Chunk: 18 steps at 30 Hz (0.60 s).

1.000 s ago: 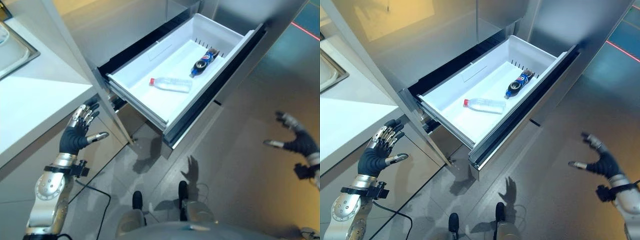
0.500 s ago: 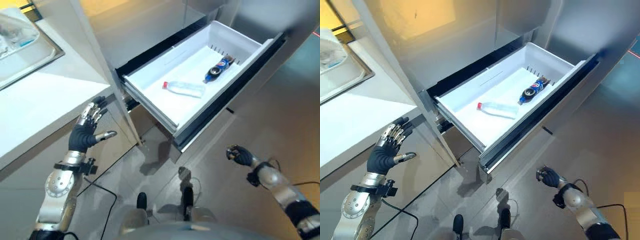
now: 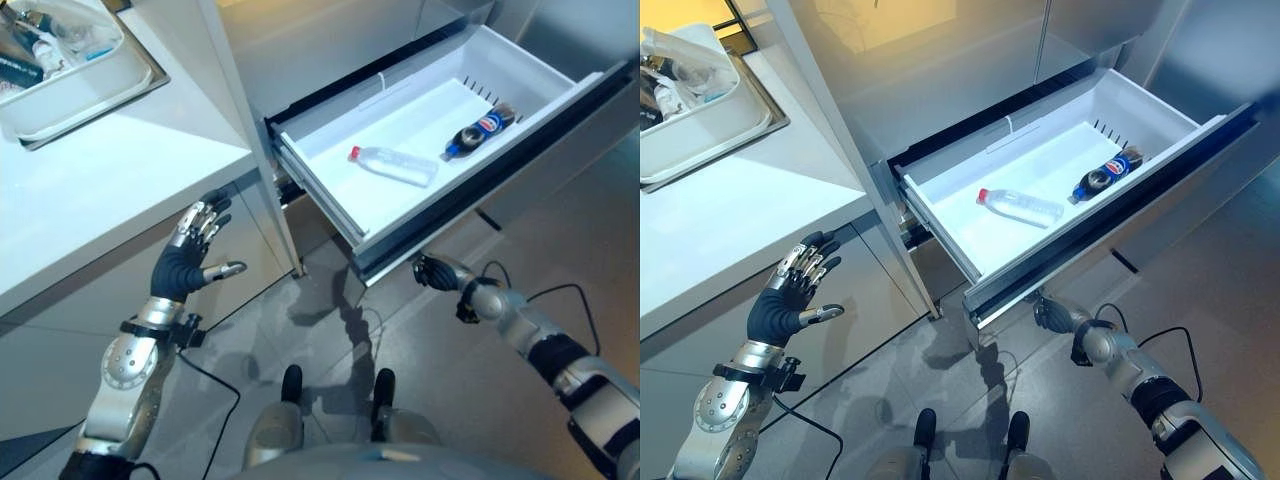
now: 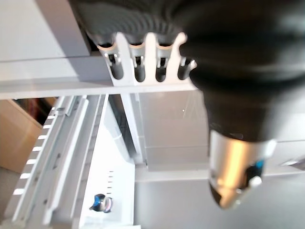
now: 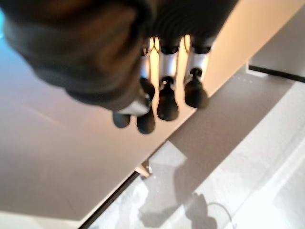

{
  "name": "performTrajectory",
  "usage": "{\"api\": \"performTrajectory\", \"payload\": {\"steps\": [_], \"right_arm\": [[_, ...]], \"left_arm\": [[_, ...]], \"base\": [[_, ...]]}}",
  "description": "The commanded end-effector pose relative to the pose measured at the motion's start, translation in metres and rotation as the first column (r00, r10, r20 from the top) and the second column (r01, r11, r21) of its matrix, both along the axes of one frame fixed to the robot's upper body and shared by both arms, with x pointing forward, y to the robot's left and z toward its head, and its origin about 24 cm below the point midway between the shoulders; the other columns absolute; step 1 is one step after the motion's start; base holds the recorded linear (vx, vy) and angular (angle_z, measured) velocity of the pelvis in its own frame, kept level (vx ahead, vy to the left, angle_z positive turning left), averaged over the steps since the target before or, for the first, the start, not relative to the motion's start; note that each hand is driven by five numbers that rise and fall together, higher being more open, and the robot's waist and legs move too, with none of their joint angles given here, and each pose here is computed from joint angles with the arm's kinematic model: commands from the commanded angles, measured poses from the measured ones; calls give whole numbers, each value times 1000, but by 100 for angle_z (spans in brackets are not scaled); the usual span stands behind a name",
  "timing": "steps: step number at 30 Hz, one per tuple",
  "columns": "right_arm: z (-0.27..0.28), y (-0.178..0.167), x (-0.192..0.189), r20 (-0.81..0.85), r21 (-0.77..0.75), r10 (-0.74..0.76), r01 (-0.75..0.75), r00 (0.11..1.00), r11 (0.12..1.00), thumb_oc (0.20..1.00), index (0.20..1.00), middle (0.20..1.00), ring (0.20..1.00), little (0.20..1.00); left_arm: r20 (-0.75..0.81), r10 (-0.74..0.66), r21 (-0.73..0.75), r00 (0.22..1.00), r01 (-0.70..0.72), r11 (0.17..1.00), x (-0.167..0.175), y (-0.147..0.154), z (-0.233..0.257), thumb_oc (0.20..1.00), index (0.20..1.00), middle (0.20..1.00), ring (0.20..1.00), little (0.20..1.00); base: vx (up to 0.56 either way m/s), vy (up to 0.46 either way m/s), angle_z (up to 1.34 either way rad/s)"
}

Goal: Take the drinks into the refrigerator

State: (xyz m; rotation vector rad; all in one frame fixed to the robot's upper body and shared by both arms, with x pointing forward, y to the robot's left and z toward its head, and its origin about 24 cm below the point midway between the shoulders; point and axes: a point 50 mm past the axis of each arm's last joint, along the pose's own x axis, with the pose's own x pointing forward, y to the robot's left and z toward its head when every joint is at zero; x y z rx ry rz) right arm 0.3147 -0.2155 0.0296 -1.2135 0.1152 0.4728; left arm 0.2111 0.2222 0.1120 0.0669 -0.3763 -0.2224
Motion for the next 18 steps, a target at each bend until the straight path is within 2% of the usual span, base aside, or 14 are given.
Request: {"api": "performTrajectory", "payload": {"steps": [1, 6, 9, 11, 12, 15, 18], "right_arm": [[128, 53, 58, 454, 92, 107, -166, 884, 982, 200, 200, 200, 200, 200], [213, 58, 71, 662, 79, 87, -185, 745, 980, 200, 200, 200, 200, 200], [257, 67, 70, 742, 52, 104, -212, 662, 976, 200, 200, 200, 200, 200], [269, 69, 68, 760, 42, 116, -226, 639, 973, 200, 200, 200, 200, 200], [289, 75, 63, 801, 18, 140, -258, 582, 966, 200, 200, 200, 200, 200], [297, 87, 56, 834, 36, 148, -321, 531, 946, 200, 200, 200, 200, 200], [288, 102, 50, 820, 57, 186, -401, 541, 914, 200, 200, 200, 200, 200]], "left_arm": [[164, -56, 6, 985, 56, 998, -4, -4, 34, 1000, 1000, 1000, 1000, 1000], [179, -69, 13, 981, 67, 998, 3, -4, 39, 1000, 1000, 1000, 1000, 1000], [179, -71, 9, 981, 70, 998, 6, -3, 39, 1000, 1000, 1000, 1000, 1000], [181, -75, 8, 981, 75, 997, 7, -4, 39, 1000, 1000, 1000, 1000, 1000], [190, -80, 0, 979, 81, 997, 8, -5, 40, 1000, 1000, 1000, 1000, 1000], [213, -68, -38, 975, 78, 996, 10, -6, 42, 1000, 1000, 1000, 1000, 1000], [219, -60, -61, 974, 75, 995, 13, -8, 41, 1000, 1000, 1000, 1000, 1000]], "base": [[-11, -61, 17], [-4, -77, 36], [6, -55, 38], [26, -43, 26], [38, -54, 22], [18, -18, 16], [8, 19, 39]]}}
